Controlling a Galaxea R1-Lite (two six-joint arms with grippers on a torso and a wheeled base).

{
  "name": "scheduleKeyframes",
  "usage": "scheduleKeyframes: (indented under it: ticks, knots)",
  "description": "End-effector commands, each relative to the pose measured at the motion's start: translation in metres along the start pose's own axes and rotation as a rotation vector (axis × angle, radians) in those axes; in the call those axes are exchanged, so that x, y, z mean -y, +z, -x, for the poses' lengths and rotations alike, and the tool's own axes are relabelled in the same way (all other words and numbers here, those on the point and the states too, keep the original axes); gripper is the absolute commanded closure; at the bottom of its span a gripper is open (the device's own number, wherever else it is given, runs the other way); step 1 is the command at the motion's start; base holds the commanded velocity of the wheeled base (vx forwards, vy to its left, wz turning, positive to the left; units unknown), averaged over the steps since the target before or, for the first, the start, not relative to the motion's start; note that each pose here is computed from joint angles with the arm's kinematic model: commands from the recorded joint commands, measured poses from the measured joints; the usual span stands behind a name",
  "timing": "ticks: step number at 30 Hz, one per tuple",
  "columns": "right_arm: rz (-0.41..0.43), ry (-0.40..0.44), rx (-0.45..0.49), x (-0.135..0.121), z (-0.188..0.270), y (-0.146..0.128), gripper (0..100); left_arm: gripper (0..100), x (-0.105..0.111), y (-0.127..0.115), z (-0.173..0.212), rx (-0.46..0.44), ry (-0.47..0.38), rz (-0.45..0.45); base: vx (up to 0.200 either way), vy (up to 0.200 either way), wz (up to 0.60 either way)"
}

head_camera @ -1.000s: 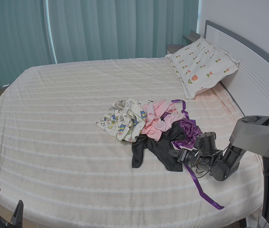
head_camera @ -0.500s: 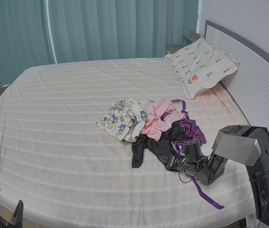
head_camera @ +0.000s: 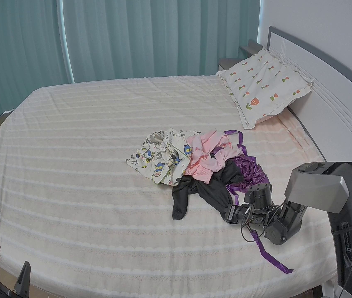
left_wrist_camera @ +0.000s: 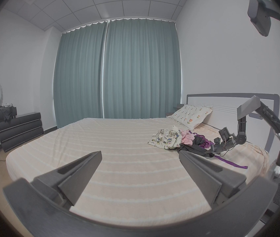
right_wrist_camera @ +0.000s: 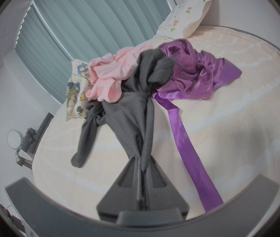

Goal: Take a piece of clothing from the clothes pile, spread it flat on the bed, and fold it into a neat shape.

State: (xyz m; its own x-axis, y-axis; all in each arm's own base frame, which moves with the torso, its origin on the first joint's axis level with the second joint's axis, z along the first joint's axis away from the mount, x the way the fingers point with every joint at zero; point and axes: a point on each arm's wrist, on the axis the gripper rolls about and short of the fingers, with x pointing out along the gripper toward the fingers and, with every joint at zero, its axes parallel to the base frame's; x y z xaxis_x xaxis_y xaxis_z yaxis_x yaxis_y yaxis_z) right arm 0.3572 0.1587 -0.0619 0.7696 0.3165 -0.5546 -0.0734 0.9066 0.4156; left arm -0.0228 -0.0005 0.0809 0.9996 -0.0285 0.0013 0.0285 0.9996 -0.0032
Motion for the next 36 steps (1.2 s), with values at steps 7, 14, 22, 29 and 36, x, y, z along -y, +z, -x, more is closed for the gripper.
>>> scheduleKeyframes:
  ticks: [7,14,22,29,36]
  knots:
    - [-0.082,0.16,0.076,0.001,0.088,0.003,100,0,0.0,-0.005,0.0,0.003,-0.01,-0.002,0.0,0.0,0.0]
    - [-0.1,0.197,0.131,0.002,0.112,0.002,100,0,0.004,0.066,0.012,0.206,-0.163,0.079,0.0,0.0,0.0]
    - [-0.197,0.265,0.141,-0.016,0.13,0.007,100,0,0.005,0.058,-0.038,-0.199,-0.276,0.07,0.0,0.0,0.0]
    - [-0.206,0.251,0.116,-0.013,0.132,0.002,100,0,0.013,0.058,-0.083,-0.39,-0.401,0.082,0.0,0.0,0.0]
    - [-0.209,0.244,0.117,-0.011,0.138,0.002,100,0,0.042,0.034,-0.147,-0.67,-0.495,0.042,0.0,0.0,0.0]
